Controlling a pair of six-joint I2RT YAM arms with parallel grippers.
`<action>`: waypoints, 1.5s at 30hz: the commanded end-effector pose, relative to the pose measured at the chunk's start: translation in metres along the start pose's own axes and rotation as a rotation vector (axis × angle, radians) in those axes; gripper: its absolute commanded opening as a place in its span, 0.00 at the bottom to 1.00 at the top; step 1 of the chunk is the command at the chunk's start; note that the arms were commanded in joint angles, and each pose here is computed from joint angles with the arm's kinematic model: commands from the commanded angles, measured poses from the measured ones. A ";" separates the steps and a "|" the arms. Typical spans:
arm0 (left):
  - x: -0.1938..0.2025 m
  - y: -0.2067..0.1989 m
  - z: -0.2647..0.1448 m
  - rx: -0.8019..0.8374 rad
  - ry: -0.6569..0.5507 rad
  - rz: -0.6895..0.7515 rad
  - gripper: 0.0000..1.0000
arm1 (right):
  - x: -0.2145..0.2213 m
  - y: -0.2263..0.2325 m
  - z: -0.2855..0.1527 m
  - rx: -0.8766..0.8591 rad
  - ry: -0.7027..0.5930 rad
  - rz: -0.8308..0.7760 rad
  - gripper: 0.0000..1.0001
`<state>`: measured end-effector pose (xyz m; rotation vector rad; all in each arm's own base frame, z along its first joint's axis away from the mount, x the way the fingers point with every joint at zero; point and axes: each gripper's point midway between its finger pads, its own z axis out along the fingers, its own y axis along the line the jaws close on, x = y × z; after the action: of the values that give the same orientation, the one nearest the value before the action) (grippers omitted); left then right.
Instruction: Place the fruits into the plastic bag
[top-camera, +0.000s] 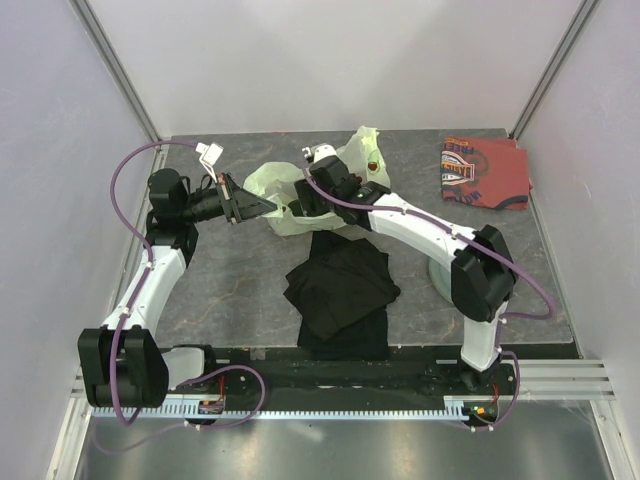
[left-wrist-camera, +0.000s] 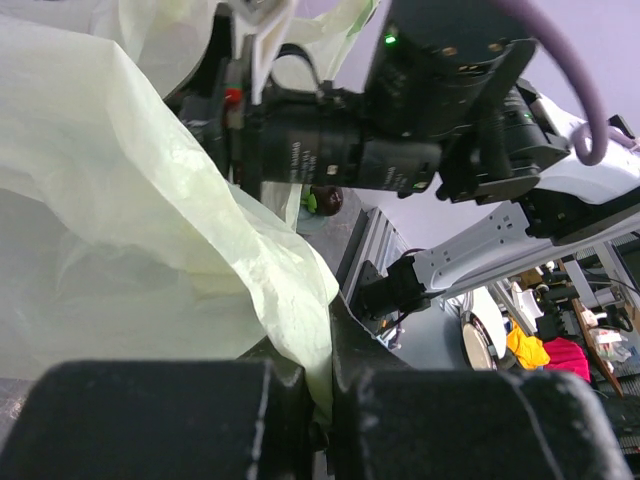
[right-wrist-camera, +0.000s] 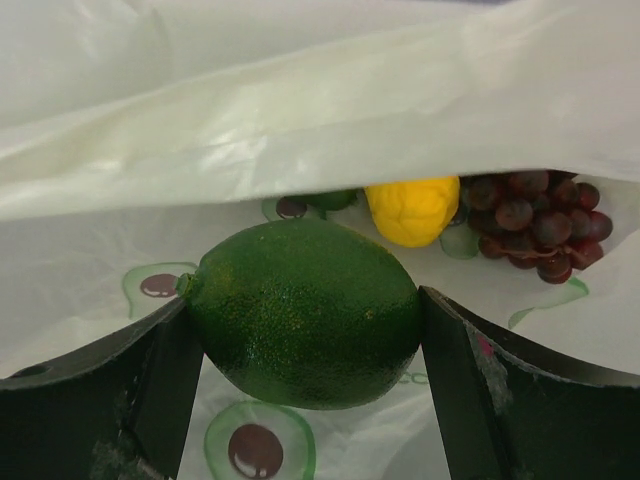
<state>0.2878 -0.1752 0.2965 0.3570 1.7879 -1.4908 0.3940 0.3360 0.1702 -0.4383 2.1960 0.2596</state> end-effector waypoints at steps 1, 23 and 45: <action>-0.011 -0.008 0.000 0.014 -0.013 0.076 0.02 | -0.006 0.006 0.009 0.008 0.008 0.007 0.44; -0.011 -0.007 0.000 0.013 -0.012 0.072 0.01 | 0.042 -0.001 0.051 0.084 0.154 -0.031 0.76; -0.011 -0.008 0.000 0.014 -0.011 0.072 0.02 | 0.000 0.011 0.009 -0.043 -0.014 -0.028 0.94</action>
<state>0.2877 -0.1752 0.2963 0.3554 1.7896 -1.4919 0.3985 0.3368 0.1055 -0.4983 2.3315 0.1424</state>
